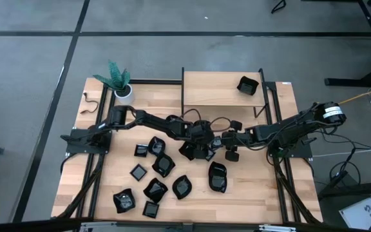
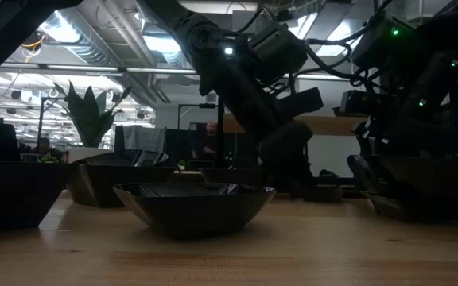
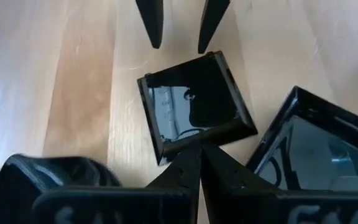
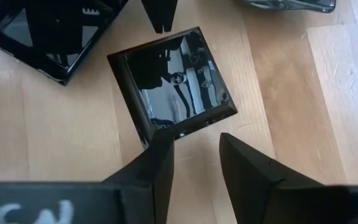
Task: Pick & Place Mini shaped plates
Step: Put the black square plate on the shelf
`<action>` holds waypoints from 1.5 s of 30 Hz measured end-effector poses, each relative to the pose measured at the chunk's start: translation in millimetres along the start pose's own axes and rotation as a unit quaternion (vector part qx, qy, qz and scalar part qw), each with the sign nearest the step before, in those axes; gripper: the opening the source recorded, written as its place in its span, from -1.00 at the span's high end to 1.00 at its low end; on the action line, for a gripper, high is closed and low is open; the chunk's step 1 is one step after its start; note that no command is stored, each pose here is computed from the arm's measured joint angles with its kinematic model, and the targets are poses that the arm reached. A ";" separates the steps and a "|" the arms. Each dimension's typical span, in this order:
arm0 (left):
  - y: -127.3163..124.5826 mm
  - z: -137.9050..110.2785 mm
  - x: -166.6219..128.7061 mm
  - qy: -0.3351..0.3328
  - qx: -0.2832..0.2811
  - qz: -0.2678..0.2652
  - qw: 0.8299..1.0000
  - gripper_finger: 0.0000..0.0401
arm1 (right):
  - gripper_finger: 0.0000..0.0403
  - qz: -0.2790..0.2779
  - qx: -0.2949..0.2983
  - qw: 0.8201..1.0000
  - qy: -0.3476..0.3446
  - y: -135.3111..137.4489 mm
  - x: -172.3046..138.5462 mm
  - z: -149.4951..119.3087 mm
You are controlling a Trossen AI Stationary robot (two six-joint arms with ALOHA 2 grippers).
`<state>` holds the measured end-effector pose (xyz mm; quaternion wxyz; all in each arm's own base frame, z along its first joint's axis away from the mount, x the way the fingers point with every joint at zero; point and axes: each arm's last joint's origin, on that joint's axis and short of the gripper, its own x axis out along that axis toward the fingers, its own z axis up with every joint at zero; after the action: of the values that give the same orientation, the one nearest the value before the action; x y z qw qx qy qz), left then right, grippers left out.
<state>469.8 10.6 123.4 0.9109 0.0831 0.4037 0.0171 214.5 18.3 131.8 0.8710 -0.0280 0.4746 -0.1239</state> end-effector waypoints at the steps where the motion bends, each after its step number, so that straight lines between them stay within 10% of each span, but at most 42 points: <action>1: -0.3 -1.2 0.7 0.004 -0.001 -0.002 1.000 0.99 | 0.36 0.000 0.000 1.000 0.000 0.0 0.0 -0.1; 45: -0.1 -0.8 0.6 -0.001 -0.005 -0.008 1.000 0.99 | 0.37 0.073 -0.042 0.996 0.020 -3.7 15.8 7.0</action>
<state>469.7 10.7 122.4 0.9117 0.0748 0.4038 0.0116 227.8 10.4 123.3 0.8663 -0.0272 0.4972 -0.0404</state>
